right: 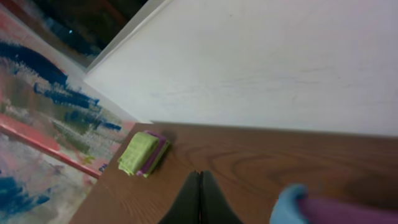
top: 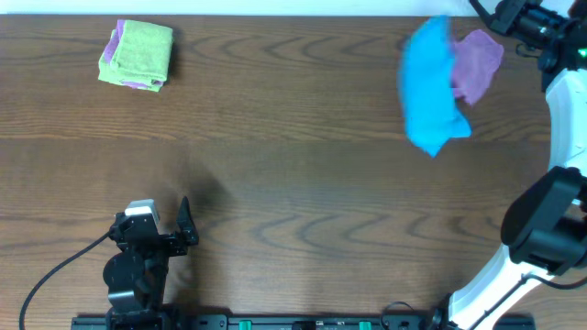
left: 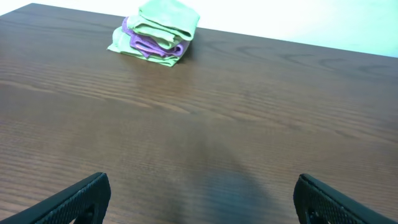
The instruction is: Fold the cloth
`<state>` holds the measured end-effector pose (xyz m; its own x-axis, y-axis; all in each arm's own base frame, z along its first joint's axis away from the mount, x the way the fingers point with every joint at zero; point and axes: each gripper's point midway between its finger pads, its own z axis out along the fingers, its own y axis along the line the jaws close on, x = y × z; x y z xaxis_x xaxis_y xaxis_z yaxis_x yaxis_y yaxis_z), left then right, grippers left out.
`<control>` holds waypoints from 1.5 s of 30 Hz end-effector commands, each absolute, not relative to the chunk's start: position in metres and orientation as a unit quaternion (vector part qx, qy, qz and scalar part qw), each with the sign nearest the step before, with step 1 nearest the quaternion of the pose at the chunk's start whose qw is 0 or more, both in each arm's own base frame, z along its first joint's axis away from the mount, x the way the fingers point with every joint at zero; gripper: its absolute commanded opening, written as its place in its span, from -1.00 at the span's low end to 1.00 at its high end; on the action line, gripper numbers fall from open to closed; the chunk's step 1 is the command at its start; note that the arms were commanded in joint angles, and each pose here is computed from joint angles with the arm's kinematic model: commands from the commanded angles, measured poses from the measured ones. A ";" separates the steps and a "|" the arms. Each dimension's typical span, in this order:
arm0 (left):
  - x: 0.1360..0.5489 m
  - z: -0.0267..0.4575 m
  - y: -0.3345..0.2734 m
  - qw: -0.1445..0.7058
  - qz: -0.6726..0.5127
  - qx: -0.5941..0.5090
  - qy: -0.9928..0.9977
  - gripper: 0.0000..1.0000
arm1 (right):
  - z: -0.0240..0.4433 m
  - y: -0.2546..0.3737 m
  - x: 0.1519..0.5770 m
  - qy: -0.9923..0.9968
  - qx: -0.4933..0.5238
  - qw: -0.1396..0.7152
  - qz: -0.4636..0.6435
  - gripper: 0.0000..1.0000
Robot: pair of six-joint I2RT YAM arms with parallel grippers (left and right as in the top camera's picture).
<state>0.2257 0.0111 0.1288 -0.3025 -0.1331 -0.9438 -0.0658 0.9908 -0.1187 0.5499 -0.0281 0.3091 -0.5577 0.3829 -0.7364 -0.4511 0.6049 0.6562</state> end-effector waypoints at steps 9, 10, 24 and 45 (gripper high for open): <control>0.225 0.118 0.011 0.578 -0.031 -0.067 0.813 0.91 | 0.271 -0.027 0.539 0.820 -0.034 0.441 0.363 -0.19; 0.225 0.118 0.011 0.578 -0.031 -0.067 0.813 0.90 | 0.250 -0.026 0.534 0.845 -0.038 0.417 0.331 -0.10; 0.225 0.118 0.011 0.578 -0.031 -0.067 0.813 0.90 | 0.095 -0.036 0.481 0.983 -0.061 0.162 0.061 0.49; 0.225 0.118 0.011 0.578 -0.031 -0.067 0.813 0.90 | 0.024 -0.070 0.495 0.987 -0.004 0.139 0.077 0.29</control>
<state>0.2257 0.0111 0.1287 -0.3029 -0.1332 -0.9437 -0.0654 0.9908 -0.1188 0.4960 -0.0768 0.0404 -0.9528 0.0055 -0.3037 -0.0327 0.9922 0.1203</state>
